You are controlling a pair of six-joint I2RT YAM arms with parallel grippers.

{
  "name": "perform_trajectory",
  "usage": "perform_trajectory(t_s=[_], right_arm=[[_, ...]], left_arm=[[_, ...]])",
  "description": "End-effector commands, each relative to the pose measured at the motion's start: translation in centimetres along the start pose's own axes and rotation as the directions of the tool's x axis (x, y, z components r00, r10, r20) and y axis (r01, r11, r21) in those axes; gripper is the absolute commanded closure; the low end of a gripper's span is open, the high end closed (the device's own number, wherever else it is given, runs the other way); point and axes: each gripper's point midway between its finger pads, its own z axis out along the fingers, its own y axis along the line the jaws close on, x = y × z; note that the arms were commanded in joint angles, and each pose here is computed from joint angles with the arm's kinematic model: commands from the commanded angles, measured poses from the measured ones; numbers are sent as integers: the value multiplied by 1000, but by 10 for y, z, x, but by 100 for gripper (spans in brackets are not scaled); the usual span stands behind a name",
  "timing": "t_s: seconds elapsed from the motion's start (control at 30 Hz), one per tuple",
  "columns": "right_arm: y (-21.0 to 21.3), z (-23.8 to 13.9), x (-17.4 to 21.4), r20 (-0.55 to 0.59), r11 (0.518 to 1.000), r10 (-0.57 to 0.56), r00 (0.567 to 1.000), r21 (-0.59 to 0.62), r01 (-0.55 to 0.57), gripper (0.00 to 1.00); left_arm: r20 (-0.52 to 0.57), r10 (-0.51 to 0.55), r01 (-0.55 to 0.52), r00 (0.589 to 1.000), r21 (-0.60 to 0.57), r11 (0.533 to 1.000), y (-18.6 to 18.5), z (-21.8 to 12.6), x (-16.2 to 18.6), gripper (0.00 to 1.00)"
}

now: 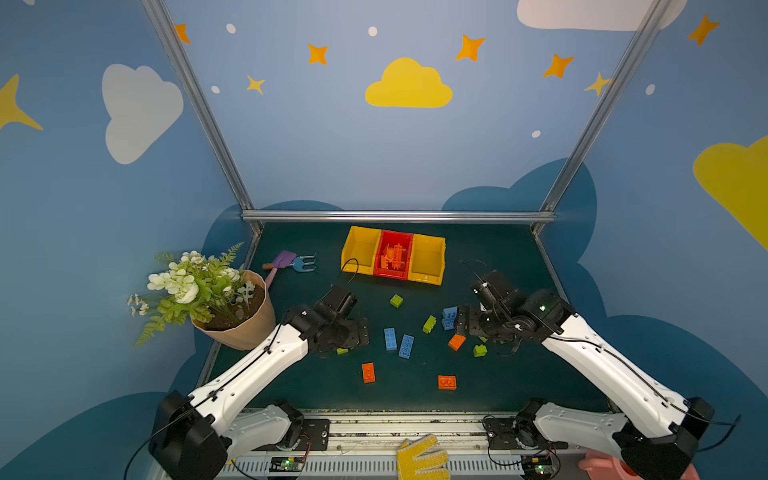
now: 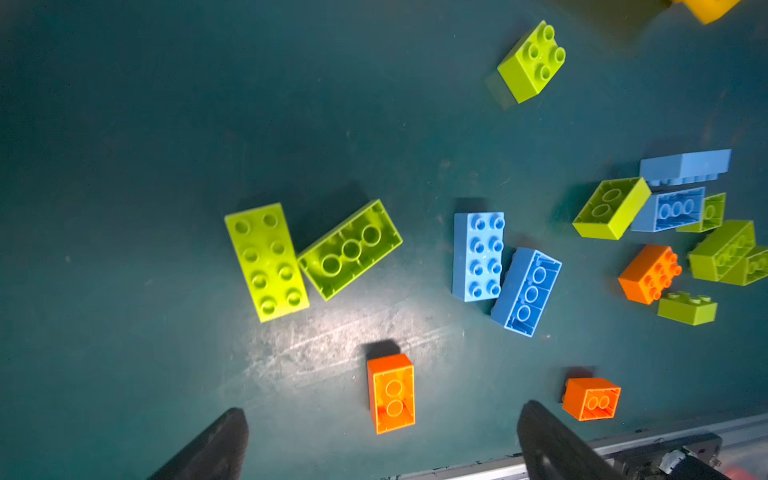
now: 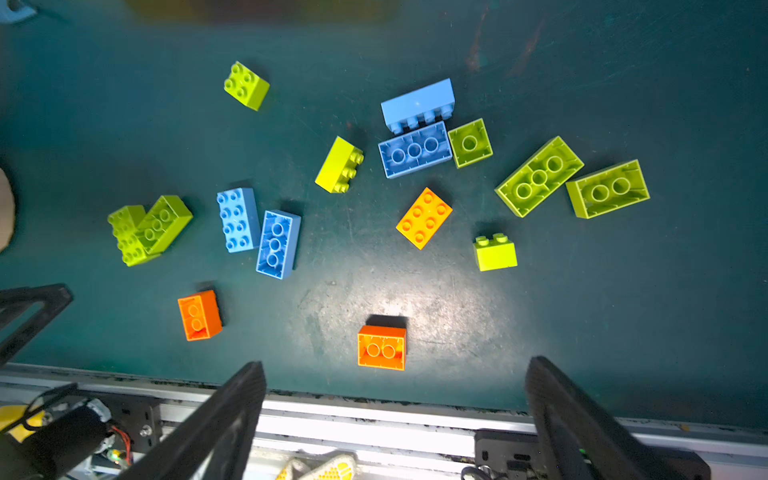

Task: Sort the legos into containers by color
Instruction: 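Lower the left gripper onto an orange 2x2 brick nearer the robot, then grasp the orange 2x2 brick with the left gripper and lift it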

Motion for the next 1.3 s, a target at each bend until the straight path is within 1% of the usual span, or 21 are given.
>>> perform_trajectory(t_s=[0.0,0.1,0.2,0.3,0.4,0.53,0.63,0.8,1.07,1.13,1.27], right_arm=[[-1,1,13,-47,998,-58,997,-14,58,5],[-1,-4,24,-71,995,-95,993,-48,92,5],[-8,-13,34,-51,991,-109,993,-80,105,5],[-17,-18,44,-36,990,-103,994,-98,99,4],[-23,-21,54,-43,988,-109,993,-112,104,4],[-30,-28,63,-51,987,-112,992,-119,106,4],[-35,-35,65,-40,988,-107,994,-120,101,4],[-47,-41,74,-36,990,-92,995,-106,88,4],[-63,-50,84,-28,994,-63,998,-88,60,4],[-67,-51,87,-26,995,-58,998,-84,55,4],[-71,-51,90,-26,996,-53,998,-77,51,4]], left_arm=[[36,-100,101,994,-31,994,15,-1,19,1],[51,-168,169,984,-17,985,19,4,41,3],[72,-191,192,979,-1,981,15,11,54,5],[87,-156,159,984,-40,986,10,20,62,5],[87,-93,102,992,-99,990,1,30,65,4],[76,-45,58,996,-185,981,-2,44,64,5],[67,-31,44,997,-201,979,-5,52,64,7],[37,-21,28,999,-191,981,-11,70,70,10],[-7,-3,2,1000,-223,975,-13,92,77,24],[-18,5,-9,1000,-250,968,-11,95,78,31],[-38,-5,-6,999,-279,960,-8,102,82,50]])
